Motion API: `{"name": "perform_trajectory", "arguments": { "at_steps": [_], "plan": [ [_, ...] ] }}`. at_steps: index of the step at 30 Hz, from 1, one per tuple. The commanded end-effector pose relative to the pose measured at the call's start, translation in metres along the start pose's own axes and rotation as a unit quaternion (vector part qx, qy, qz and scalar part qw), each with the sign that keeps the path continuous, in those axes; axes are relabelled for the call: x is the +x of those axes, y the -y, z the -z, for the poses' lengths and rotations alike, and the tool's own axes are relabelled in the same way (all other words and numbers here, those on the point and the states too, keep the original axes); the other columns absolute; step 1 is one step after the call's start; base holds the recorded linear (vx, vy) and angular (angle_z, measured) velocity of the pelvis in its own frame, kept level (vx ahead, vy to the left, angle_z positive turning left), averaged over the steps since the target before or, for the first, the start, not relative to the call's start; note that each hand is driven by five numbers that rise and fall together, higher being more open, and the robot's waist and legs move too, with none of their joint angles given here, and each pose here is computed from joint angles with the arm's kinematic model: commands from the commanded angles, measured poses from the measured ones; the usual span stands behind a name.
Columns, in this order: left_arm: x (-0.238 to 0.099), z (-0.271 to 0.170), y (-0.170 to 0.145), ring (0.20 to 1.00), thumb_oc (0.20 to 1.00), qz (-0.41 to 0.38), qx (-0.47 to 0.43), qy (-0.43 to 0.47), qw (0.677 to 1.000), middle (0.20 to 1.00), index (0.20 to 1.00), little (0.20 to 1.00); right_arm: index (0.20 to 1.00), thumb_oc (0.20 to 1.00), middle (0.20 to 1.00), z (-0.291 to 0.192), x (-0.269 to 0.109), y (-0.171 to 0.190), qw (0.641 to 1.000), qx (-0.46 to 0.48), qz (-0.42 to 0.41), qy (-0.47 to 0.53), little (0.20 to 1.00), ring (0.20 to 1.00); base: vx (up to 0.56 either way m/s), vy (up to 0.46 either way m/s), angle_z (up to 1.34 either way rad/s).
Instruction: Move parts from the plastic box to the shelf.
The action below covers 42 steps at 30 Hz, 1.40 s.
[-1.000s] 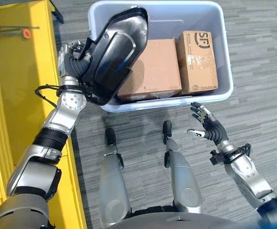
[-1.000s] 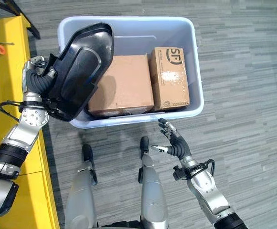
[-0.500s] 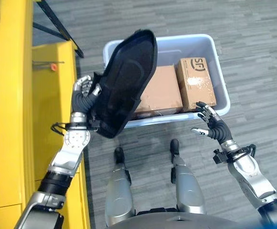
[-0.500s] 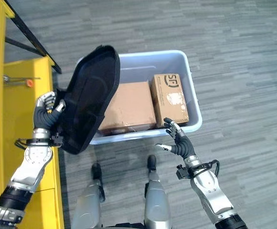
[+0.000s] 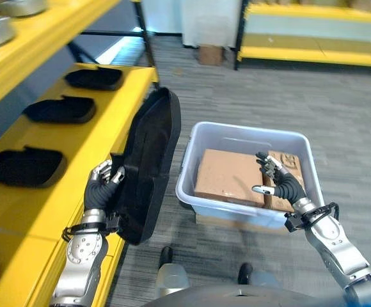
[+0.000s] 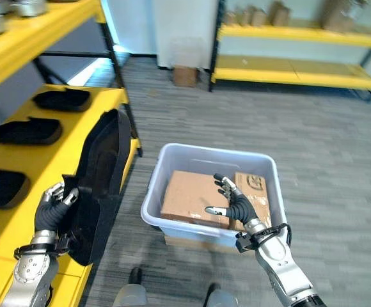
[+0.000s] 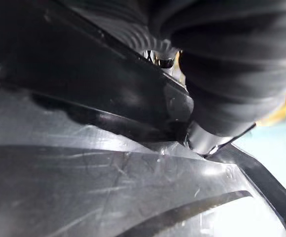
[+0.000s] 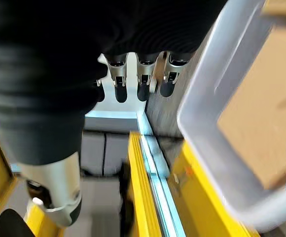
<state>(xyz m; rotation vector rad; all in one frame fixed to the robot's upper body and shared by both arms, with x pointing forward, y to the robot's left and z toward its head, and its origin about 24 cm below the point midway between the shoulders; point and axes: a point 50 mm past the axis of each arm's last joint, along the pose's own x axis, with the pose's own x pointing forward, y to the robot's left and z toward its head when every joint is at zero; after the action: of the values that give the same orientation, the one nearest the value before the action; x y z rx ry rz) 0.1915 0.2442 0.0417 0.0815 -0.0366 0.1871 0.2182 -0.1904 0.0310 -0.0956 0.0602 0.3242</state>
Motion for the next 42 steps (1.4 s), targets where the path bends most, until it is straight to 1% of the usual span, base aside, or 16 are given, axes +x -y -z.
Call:
{"name": "perform_trajectory", "arguments": {
  "at_steps": [1,3,4,6,7,8,10,15,19,23,26,32,37,39,41,42],
  "plan": [
    [0.019,-0.025,0.002,0.2,0.2,0.038,0.009,0.068,0.997,0.2,0.2,0.2,1.0,1.0,1.0,-0.032,0.015,0.006,0.997,-0.01,0.009,0.08,1.0,1.0,-0.22,-0.11,0.9],
    [0.014,-0.014,0.002,0.2,0.2,0.039,-0.019,0.04,0.998,0.2,0.2,0.2,1.0,1.0,1.0,-0.03,0.013,0.01,0.997,-0.009,0.025,0.078,1.0,1.0,-0.28,-0.09,0.63],
    [0.011,-0.013,0.001,0.2,0.2,0.041,-0.007,0.036,0.998,0.2,0.2,0.2,1.0,1.0,1.0,-0.027,0.011,0.01,0.997,-0.003,0.031,0.072,1.0,1.0,-0.35,-0.114,1.16],
    [0.011,-0.009,0.005,0.2,0.2,0.051,-0.016,0.028,0.998,0.2,0.2,0.2,1.0,1.0,1.0,-0.016,0.006,0.006,0.997,0.025,0.038,0.057,1.0,1.0,-0.2,-0.032,1.8],
    [0.013,-0.01,0.01,0.2,0.2,0.055,-0.024,0.031,0.998,0.2,0.2,0.2,1.0,1.0,1.0,-0.008,0.003,0.002,0.997,0.053,0.044,0.042,1.0,1.0,-0.04,0.287,1.67],
    [0.019,-0.013,0.024,0.2,0.2,0.073,-0.042,0.04,0.996,0.2,0.2,0.2,1.0,1.0,1.0,-0.007,0.002,0.0,0.995,0.065,0.057,0.043,1.0,1.0,-0.05,0.368,2.13],
    [0.022,-0.02,0.029,0.2,0.2,0.084,-0.045,0.053,0.994,0.2,0.2,0.2,1.0,1.0,1.0,-0.006,0.007,-0.004,0.994,0.076,0.058,0.042,1.0,1.0,-0.06,0.332,1.67],
    [0.022,-0.027,0.024,0.2,0.2,0.085,-0.024,0.07,0.994,0.2,0.2,0.2,1.0,1.0,1.0,-0.009,0.021,-0.015,0.996,0.071,0.03,0.047,1.0,1.0,-0.05,0.186,0.26],
    [0.023,-0.032,0.017,0.2,0.2,0.076,-0.007,0.08,0.994,0.2,0.2,0.2,1.0,1.0,1.0,-0.01,0.027,-0.019,0.995,0.078,0.029,0.05,1.0,1.0,-0.03,0.184,0.26],
    [0.024,-0.034,0.016,0.2,0.2,0.077,0.009,0.085,0.993,0.2,0.2,0.2,1.0,1.0,1.0,-0.005,0.028,-0.025,0.996,0.081,0.022,0.039,1.0,1.0,-0.01,0.216,0.4],
    [0.032,-0.039,0.019,0.2,0.2,0.082,0.021,0.098,0.992,0.2,0.2,0.2,1.0,1.0,1.0,-0.002,0.029,-0.03,0.994,0.097,0.021,0.035,1.0,1.0,-0.13,0.225,0.5],
    [0.028,-0.032,0.026,0.2,0.2,0.096,0.005,0.08,0.992,0.2,0.2,0.2,1.0,1.0,1.0,0.0,0.019,-0.027,0.995,0.094,-0.004,0.026,1.0,1.0,-0.08,0.137,0.3],
    [0.017,-0.025,0.019,0.2,0.2,0.075,-0.001,0.07,0.995,0.2,0.2,0.2,1.0,1.0,1.0,0.002,0.02,-0.032,0.995,0.099,-0.023,0.018,1.0,1.0,-0.11,-0.05,0.15],
    [0.012,-0.021,0.02,0.2,0.2,0.085,-0.005,0.059,0.995,0.2,0.2,0.2,1.0,1.0,1.0,0.003,0.016,-0.024,0.996,0.087,-0.013,0.015,1.0,1.0,-0.09,-0.031,0.05],
    [0.012,-0.021,0.02,0.2,0.2,0.085,-0.005,0.059,0.995,0.2,0.2,0.2,1.0,1.0,1.0,0.003,0.016,-0.024,0.996,0.087,-0.012,0.015,1.0,1.0,-0.14,0.031,0.63],
    [0.017,-0.021,0.023,0.2,0.2,0.093,-0.014,0.058,0.994,0.2,0.2,0.2,1.0,1.0,1.0,0.006,0.009,-0.009,0.997,0.079,0.022,0.008,1.0,1.0,-0.26,0.104,0.63]
  ]
}}
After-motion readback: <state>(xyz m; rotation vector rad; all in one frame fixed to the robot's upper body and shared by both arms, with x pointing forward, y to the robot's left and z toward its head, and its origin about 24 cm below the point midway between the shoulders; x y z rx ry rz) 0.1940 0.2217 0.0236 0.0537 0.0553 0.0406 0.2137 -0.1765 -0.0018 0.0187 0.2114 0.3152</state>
